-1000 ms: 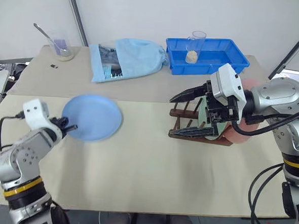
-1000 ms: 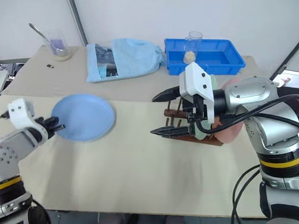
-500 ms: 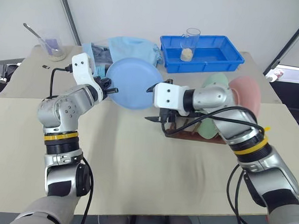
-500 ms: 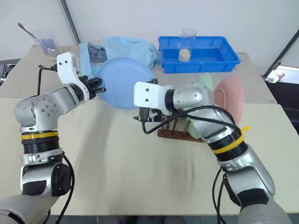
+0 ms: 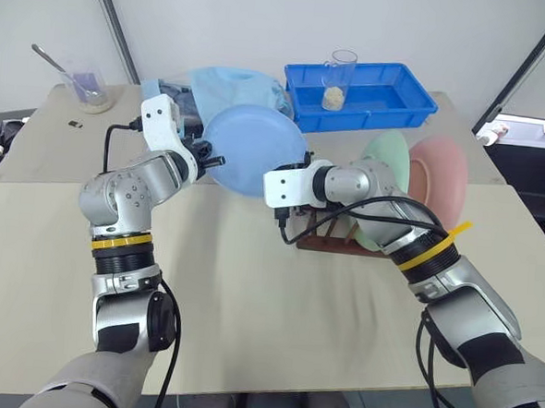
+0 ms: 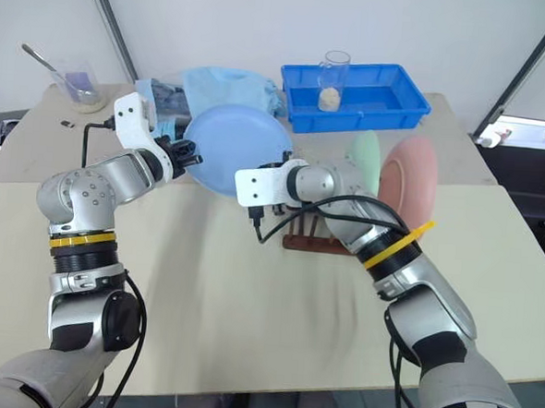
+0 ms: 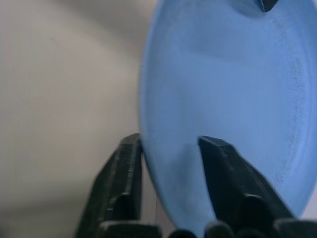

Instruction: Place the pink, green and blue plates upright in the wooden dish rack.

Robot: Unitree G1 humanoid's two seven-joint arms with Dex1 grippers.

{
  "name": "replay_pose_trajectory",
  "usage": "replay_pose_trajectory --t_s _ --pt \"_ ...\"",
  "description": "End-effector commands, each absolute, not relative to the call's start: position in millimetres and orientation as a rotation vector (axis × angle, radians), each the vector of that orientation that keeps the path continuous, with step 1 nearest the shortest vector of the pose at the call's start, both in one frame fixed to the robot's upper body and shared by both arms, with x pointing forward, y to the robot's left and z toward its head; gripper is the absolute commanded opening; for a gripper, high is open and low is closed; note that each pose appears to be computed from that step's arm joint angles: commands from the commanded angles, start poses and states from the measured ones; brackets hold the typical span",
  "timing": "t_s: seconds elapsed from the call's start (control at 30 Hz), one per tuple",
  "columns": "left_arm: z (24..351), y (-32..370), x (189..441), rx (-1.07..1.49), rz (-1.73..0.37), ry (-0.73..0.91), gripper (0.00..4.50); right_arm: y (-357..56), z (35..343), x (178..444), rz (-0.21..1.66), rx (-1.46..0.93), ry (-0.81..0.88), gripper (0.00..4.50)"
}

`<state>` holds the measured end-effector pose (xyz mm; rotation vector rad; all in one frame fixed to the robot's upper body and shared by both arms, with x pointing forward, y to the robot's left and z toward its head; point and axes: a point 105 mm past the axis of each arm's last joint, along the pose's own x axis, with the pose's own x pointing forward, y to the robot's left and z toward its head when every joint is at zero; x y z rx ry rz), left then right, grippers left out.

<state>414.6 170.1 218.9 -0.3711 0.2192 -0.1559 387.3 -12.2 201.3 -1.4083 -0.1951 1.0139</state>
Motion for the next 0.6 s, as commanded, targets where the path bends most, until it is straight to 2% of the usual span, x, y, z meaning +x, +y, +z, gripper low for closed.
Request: replay_pose_trajectory --t_s 0.03,0.07,0.1,0.2,0.3,0.37,0.47,0.53,0.6 --pt "239 166 412 -0.367 -0.190 0.166 0.00 -2 218 383 0.991 -1.422 -0.293 0.57" --pt "238 166 411 -0.368 -0.195 0.170 0.00 -2 218 383 0.992 -1.422 -0.296 0.22" --pt "238 165 410 -0.369 -0.214 0.172 0.00 -1 219 383 0.990 -1.424 -0.302 0.05" --pt "240 173 404 -0.340 -0.291 0.147 0.00 0 223 380 0.984 -1.421 -0.329 0.05" --pt "238 187 396 -0.288 -0.372 0.141 1.09 1 229 378 0.975 -1.418 -0.360 0.00" --pt "241 197 388 -0.290 -0.464 0.134 2.02 1 234 375 0.969 -1.422 -0.383 0.00" --pt "256 217 375 -0.200 -0.587 0.047 3.42 -1 241 371 0.965 -1.422 -0.410 0.00" --pt "271 231 371 -0.007 -0.614 -0.059 4.29 -5 250 367 0.959 -1.401 -0.426 0.00" --pt "283 241 368 0.149 -0.631 -0.133 4.29 -11 270 360 0.947 -1.296 -0.441 0.00"
